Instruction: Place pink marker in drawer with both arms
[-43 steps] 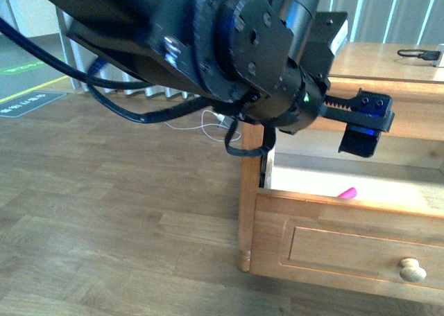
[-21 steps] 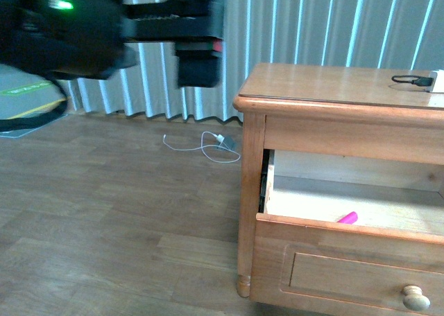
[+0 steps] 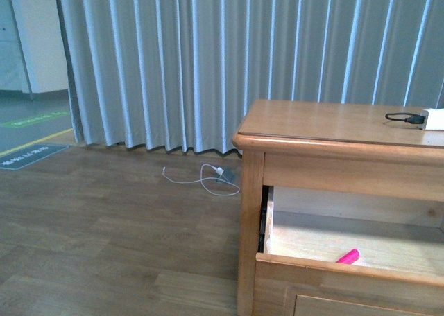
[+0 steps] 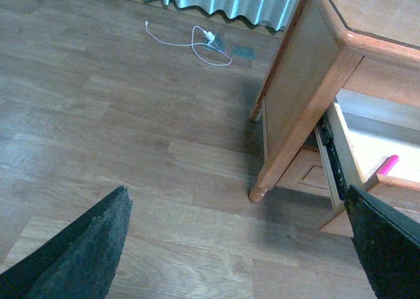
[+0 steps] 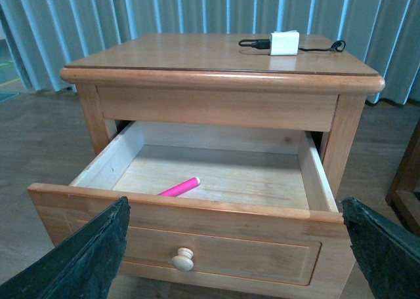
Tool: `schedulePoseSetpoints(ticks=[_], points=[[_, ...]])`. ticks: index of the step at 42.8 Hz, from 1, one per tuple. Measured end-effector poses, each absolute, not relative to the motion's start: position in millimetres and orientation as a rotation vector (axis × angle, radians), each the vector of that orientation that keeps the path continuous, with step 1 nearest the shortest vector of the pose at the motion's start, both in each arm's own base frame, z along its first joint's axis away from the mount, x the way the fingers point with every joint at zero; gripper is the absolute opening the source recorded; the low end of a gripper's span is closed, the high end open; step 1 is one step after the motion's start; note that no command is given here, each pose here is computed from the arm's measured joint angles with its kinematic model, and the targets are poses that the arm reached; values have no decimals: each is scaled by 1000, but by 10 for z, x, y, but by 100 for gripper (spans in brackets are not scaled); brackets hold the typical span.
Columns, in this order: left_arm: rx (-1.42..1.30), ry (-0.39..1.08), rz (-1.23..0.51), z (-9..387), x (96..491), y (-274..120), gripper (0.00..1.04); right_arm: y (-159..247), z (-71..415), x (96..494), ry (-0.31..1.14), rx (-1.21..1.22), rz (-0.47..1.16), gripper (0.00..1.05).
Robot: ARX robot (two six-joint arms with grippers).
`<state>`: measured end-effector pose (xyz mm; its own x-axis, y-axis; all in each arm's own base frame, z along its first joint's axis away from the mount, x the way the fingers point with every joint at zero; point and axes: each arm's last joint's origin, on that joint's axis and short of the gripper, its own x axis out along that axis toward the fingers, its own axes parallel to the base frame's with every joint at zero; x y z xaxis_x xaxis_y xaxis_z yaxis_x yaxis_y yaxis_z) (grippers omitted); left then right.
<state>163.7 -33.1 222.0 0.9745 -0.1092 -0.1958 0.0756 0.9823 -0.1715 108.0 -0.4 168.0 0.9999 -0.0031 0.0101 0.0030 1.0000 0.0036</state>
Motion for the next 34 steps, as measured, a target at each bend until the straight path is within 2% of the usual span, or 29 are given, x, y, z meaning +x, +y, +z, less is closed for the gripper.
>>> schedulePoseSetpoints(ticks=[9,12,16,23,30,31,34], points=[[-163,206,-95,2215,1634,-329,98,-4,1680,1080,-10,4,-3,96],[-99,83,-25,2159,1610,-299,86,-4,1680,1080,-10,4,-3,96],[-54,12,-9,2097,1542,-244,70,-4,1680,1080,-10,4,-3,96],[-22,3,-7,1987,1446,-170,43,-4,1680,1080,-10,4,-3,96],[-11,4,-22,1886,1351,-93,9,-4,1680,1080,-10,4,-3,96],[-10,5,-31,1876,1342,-72,5,-4,1680,1080,-10,4,-3,96],[-7,4,-13,1851,1316,-24,4,-4,1680,1080,-10,4,-3,96]])
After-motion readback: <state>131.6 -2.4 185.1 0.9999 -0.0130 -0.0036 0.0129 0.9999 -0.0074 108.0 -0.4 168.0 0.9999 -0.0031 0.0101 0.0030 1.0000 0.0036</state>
